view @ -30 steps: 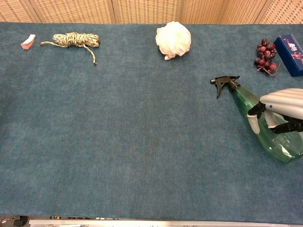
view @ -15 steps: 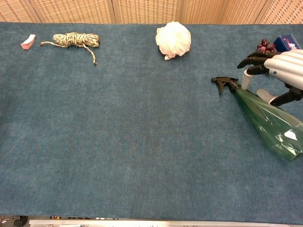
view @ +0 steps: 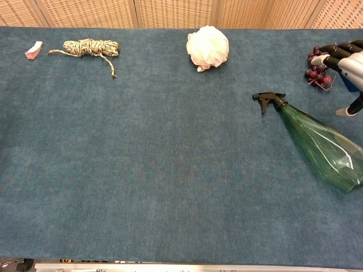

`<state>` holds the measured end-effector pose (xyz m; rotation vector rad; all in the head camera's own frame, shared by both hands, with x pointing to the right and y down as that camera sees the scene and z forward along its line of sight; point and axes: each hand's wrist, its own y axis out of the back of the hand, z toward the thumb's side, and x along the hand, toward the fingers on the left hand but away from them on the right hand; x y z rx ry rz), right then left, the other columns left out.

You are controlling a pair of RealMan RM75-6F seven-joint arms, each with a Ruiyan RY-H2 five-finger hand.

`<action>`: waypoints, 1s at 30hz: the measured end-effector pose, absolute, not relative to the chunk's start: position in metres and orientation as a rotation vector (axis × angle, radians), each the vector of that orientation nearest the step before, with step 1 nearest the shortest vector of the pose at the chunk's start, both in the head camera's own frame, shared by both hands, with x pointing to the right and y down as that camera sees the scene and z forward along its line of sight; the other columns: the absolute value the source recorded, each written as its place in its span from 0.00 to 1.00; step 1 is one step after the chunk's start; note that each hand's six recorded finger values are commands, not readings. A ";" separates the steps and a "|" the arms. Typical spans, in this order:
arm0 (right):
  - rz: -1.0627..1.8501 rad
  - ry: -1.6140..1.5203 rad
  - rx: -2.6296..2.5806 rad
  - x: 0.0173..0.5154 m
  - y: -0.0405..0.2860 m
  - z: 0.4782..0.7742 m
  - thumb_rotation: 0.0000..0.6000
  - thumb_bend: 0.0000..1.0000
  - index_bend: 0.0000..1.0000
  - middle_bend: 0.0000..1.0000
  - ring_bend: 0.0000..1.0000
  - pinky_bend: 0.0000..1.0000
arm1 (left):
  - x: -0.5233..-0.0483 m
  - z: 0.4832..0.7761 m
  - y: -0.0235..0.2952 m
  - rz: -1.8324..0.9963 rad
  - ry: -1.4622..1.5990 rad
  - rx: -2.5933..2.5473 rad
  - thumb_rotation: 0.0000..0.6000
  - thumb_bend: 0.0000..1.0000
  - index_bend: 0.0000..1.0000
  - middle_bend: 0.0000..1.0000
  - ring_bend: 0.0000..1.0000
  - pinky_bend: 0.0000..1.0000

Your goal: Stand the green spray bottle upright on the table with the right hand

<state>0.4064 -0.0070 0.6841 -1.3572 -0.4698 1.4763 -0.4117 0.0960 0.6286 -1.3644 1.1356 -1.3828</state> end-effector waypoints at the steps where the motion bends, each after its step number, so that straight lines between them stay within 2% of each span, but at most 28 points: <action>1: 1.481 -0.470 -1.355 0.408 -0.008 0.687 1.00 0.00 0.13 0.00 0.00 0.07 | -0.412 0.629 0.096 -1.383 1.136 -1.364 1.00 0.00 0.00 0.00 0.00 0.00; 17: 1.530 -0.509 -1.394 0.417 -0.014 0.730 1.00 0.00 0.13 0.00 0.00 0.06 | -0.412 0.629 0.096 -1.384 1.135 -1.364 1.00 0.00 0.00 0.00 0.00 0.00; 30: 1.488 -0.526 -1.455 0.400 -0.017 0.759 1.00 0.00 0.13 0.00 0.00 0.05 | -0.412 0.629 0.096 -1.385 1.135 -1.364 1.00 0.00 0.00 0.00 0.00 0.00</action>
